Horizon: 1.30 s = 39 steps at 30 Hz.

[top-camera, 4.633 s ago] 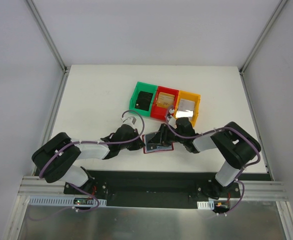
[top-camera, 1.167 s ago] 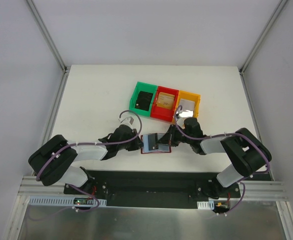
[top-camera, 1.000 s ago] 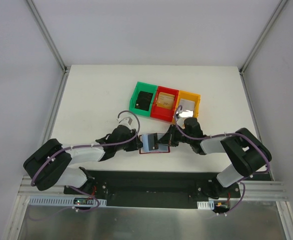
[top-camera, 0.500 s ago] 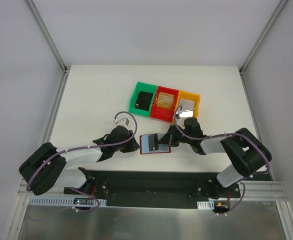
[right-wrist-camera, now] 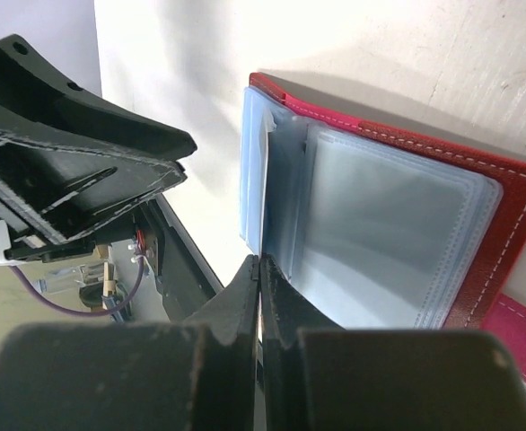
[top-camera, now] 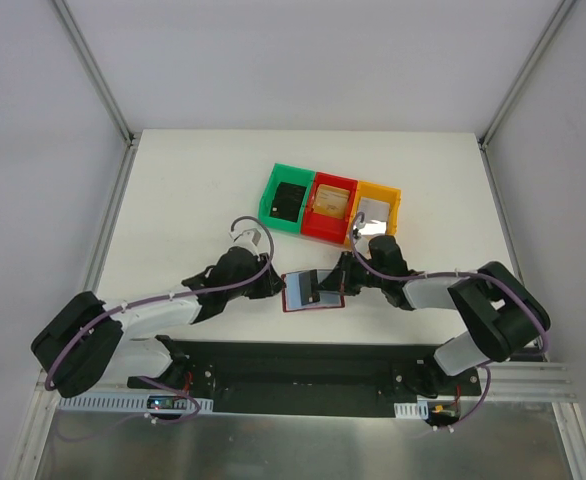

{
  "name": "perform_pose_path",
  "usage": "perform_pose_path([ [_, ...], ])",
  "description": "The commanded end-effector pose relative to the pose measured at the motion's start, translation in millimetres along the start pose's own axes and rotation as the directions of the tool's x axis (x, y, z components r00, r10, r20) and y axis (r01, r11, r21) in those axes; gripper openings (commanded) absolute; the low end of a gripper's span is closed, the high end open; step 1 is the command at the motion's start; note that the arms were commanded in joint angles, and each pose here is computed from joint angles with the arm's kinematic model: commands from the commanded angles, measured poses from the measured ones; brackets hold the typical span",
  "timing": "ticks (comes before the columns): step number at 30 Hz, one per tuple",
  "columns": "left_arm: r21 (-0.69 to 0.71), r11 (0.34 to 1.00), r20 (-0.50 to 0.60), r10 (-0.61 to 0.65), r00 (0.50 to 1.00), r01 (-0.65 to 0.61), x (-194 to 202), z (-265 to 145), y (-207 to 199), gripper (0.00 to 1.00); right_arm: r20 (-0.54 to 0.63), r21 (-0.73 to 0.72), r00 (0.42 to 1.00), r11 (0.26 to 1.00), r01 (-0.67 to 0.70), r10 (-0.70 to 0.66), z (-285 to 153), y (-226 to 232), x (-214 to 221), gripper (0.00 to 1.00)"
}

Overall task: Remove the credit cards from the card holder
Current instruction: Remove the credit card from the card holder.

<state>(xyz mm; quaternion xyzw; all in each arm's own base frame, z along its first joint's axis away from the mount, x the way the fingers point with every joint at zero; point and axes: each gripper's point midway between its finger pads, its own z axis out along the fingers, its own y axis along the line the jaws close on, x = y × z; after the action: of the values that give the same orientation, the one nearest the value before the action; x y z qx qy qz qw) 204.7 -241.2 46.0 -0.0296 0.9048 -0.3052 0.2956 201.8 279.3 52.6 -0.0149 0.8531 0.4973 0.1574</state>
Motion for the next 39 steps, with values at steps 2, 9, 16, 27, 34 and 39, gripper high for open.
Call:
perform_pose_path([
  [2,0.201,0.979,0.035,0.017,0.999,-0.023,-23.4,5.2,-50.6,0.33,0.025,-0.032,0.998,0.997,0.064,-0.063,-3.6,16.8,-12.5,0.01],
  [9,0.28,0.96,-0.049,0.006,0.999,0.008,-9.6,19.0,-65.8,0.26,0.02,-0.025,0.997,0.997,0.07,-0.069,-3.6,17.6,-11.4,0.01],
  [16,0.22,0.975,-0.095,-0.023,0.995,0.043,5.4,34.5,-47.6,0.16,0.019,-0.021,0.998,0.997,0.068,-0.068,-3.6,16.7,-11.0,0.01],
  [27,0.087,0.993,-0.101,-0.068,0.993,0.076,16.6,42.6,-13.7,0.0,0.031,-0.01,0.996,0.996,0.087,-0.086,-10.3,18.2,-11.6,0.01],
  [34,0.055,0.994,-0.099,-0.087,0.991,0.093,20.9,41.1,-1.5,0.0,0.035,0.008,0.995,0.996,0.094,-0.094,-17.1,15.1,-10.1,0.01],
  [39,0.043,0.994,-0.092,-0.095,0.991,0.099,21.4,39.6,3.1,0.0,0.044,0.018,0.994,0.995,0.095,-0.096,-23.4,13.6,-10.0,0.01],
])
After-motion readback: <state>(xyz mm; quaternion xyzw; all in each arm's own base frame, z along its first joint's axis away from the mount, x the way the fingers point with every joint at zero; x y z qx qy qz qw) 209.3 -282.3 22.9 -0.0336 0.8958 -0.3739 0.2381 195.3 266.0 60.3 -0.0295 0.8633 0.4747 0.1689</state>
